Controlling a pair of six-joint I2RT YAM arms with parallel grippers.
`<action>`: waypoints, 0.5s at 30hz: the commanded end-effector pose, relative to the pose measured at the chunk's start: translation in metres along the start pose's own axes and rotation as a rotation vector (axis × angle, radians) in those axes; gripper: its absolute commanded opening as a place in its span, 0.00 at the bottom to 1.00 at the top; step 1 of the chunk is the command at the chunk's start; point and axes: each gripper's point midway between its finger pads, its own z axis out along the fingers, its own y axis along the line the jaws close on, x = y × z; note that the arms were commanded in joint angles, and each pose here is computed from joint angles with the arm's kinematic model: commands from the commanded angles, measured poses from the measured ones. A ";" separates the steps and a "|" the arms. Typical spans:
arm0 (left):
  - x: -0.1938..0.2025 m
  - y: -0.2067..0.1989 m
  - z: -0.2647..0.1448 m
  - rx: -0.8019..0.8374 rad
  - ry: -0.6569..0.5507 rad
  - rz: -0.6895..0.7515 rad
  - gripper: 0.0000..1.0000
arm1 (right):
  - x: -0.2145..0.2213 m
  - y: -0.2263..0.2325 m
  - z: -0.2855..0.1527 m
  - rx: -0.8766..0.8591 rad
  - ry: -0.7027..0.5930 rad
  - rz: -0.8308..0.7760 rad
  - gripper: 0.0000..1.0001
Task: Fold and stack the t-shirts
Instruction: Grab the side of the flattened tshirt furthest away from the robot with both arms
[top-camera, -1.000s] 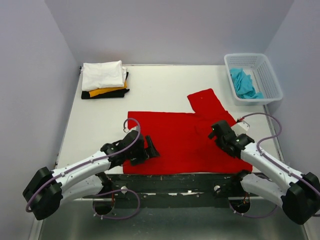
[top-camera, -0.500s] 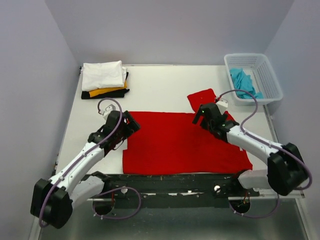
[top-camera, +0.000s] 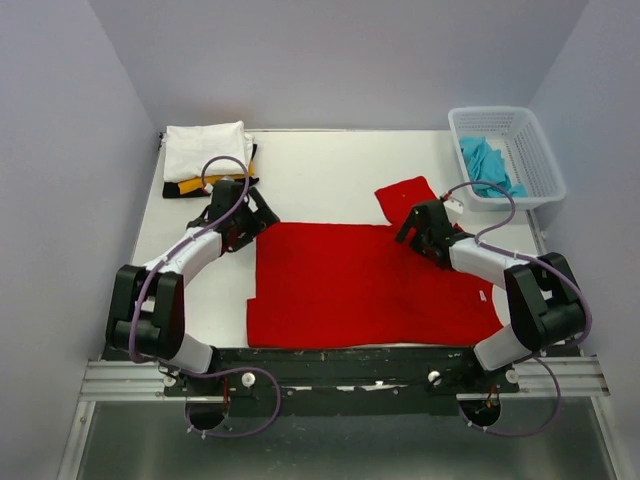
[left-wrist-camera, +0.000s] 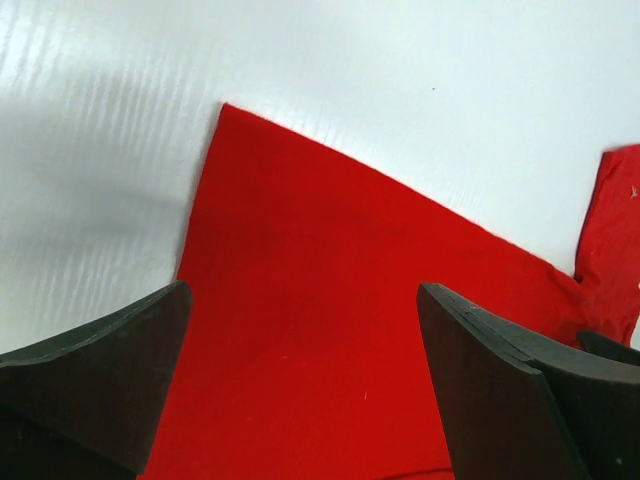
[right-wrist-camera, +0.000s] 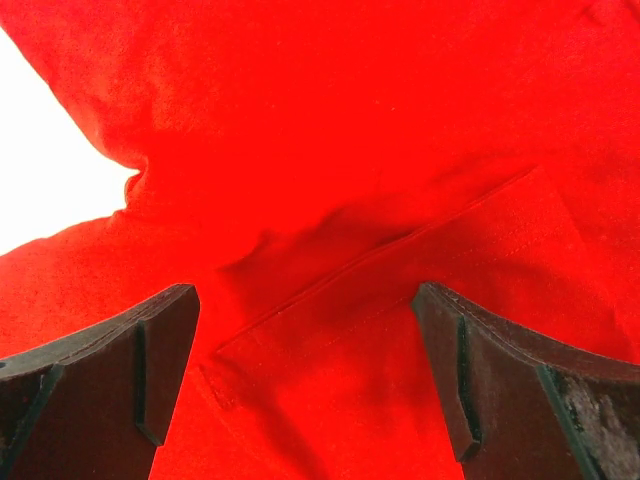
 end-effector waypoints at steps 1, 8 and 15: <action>-0.005 -0.020 0.014 0.063 0.044 0.043 0.99 | 0.002 -0.024 0.011 0.037 0.022 0.010 1.00; -0.001 -0.030 0.038 0.079 0.120 0.021 0.99 | -0.006 -0.036 0.019 0.050 0.029 -0.037 1.00; -0.025 -0.039 0.061 -0.003 0.127 0.011 0.99 | -0.011 -0.028 0.017 -0.010 0.039 -0.092 1.00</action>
